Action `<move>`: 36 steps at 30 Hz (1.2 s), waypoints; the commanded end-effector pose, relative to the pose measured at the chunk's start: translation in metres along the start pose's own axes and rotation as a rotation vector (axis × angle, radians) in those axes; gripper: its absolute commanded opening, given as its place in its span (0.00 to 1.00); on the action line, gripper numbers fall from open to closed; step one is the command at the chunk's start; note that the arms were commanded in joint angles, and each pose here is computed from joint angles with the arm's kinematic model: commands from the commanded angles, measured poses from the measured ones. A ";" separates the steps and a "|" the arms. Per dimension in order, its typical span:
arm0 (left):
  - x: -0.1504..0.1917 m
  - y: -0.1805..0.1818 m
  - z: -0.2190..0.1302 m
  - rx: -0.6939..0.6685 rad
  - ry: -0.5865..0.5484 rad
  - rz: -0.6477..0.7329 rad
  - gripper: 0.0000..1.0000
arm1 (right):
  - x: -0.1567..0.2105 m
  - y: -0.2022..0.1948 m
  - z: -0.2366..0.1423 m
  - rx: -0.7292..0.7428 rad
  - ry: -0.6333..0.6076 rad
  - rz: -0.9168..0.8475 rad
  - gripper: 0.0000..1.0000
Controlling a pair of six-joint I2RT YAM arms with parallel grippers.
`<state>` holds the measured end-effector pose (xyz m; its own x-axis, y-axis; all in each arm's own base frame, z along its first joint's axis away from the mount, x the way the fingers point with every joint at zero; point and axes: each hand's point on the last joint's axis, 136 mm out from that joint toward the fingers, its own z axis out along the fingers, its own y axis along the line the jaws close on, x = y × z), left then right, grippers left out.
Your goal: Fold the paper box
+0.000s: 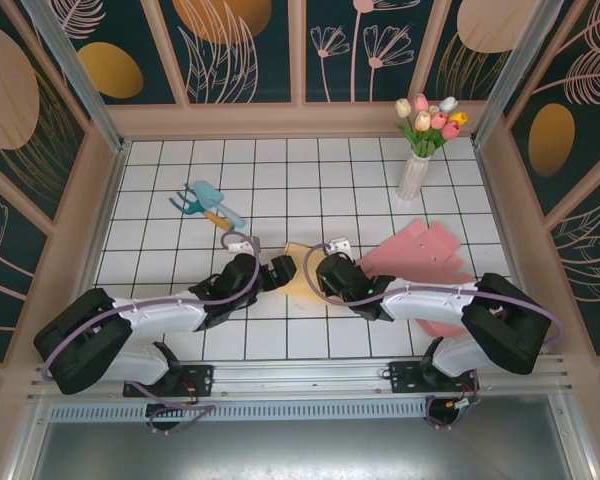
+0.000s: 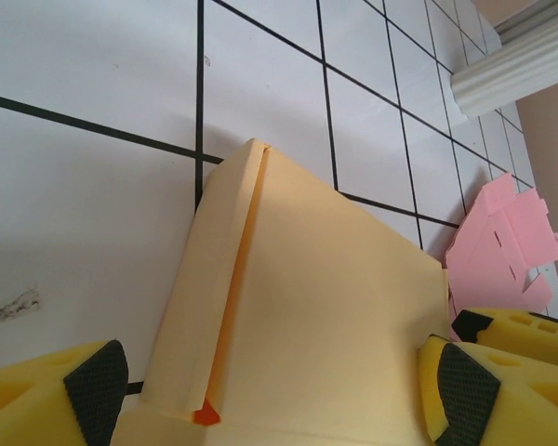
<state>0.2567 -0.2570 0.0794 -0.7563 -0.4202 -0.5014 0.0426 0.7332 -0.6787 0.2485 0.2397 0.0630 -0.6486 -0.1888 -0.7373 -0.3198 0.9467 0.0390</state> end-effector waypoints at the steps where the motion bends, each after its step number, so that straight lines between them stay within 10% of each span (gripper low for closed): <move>1: 0.009 0.007 0.007 -0.051 0.035 -0.012 0.88 | -0.001 0.000 -0.002 -0.018 -0.014 0.036 0.49; 36: 0.050 -0.012 0.025 -0.220 0.115 -0.083 0.84 | 0.014 -0.002 0.008 -0.018 0.013 0.048 0.49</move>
<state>0.2367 -0.2875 0.0410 -0.8209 -0.3895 -0.4176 -0.1309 0.8401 -0.5263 0.2506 0.2370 0.0596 -0.6449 -0.1539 -0.7486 -0.3016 0.9513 0.0643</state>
